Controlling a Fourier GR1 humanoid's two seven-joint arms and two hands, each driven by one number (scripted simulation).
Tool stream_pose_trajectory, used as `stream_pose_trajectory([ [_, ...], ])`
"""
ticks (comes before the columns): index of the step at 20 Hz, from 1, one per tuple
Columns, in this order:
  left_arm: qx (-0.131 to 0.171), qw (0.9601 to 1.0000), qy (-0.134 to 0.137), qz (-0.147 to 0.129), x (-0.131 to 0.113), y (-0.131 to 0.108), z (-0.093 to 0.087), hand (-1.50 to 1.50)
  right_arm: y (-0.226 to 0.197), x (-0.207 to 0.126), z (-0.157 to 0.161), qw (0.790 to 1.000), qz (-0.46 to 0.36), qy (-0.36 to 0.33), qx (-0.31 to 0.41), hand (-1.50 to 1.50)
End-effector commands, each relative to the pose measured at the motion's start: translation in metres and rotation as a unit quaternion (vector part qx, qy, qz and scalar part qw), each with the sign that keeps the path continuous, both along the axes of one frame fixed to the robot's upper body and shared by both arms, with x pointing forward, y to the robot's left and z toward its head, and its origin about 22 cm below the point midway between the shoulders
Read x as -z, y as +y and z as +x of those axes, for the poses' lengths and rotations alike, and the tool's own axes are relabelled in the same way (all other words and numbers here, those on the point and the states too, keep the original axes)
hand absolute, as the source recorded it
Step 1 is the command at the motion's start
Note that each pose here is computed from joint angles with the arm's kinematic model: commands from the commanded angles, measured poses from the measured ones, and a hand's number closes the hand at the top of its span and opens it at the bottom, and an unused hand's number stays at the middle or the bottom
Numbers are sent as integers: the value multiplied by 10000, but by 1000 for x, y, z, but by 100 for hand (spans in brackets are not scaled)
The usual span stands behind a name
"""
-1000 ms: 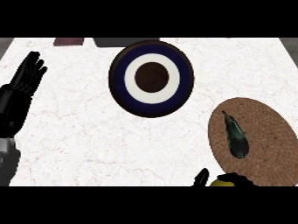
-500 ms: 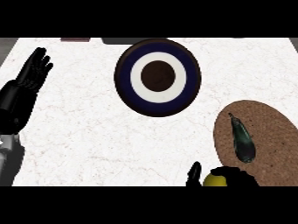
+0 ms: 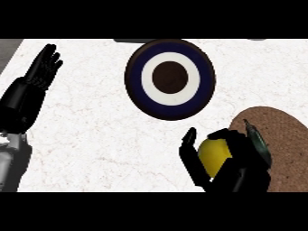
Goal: Pick the lemon from the placemat and place it in the plate
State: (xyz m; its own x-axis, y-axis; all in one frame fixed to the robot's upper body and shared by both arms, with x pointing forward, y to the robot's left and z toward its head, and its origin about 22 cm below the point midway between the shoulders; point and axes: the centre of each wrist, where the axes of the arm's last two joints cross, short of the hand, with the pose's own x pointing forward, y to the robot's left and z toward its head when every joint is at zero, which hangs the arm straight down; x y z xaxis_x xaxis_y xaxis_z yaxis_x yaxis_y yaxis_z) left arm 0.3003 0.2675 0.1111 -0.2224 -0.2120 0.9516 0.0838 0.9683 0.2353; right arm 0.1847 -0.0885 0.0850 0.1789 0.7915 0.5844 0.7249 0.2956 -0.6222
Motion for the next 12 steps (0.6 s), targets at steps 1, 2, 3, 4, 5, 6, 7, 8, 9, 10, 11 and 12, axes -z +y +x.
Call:
stream_pose_trajectory([
  [1, 113, 9999, 54, -59, -2, -7, 2, 0, 10, -17, 45, 9932, 897, 342, 665, 150],
  [2, 69, 10000, 2, -7, -3, -9, 6, 0, 9, -20, 57, 9926, 933, 384, 668, 150],
  [3, 129, 9999, 51, 71, -1, -5, 4, 0, 11, -16, 65, 9915, 925, 513, 754, 150],
  [4, 74, 10000, -55, 29, -15, 4, 11, 0, 5, -21, 82, 9907, 951, 534, 808, 150],
  [5, 129, 9999, -9, -64, -4, -9, 7, 0, 4, -23, 95, 9898, 888, 606, 933, 150],
  [6, 145, 9998, 61, -74, 5, -10, 5, 0, 13, -26, 100, 9900, 905, 616, 886, 150],
  [7, 91, 9999, -124, 47, -8, -12, 5, 0, 4, -9, 114, 9876, 893, 798, 1011, 150],
  [8, 130, 9999, -13, -8, -1, -5, 8, 0, 5, -18, 126, 9874, 917, 852, 973, 150],
  [9, 170, 9998, 86, -78, 8, -18, 6, 0, 10, -23, 135, 9876, 857, 866, 989, 150],
  [10, 137, 9999, 5, 4, 0, -14, 4, 0, 5, -22, 149, 9851, 798, 1161, 983, 150],
  [11, 216, 9998, -23, 35, -4, -15, 10, 0, 6, -22, 156, 9838, 982, 1206, 889, 150],
  [12, 136, 9999, -24, 52, -5, -13, 11, 0, 12, -23, 158, 9844, 1232, 896, 882, 150],
])
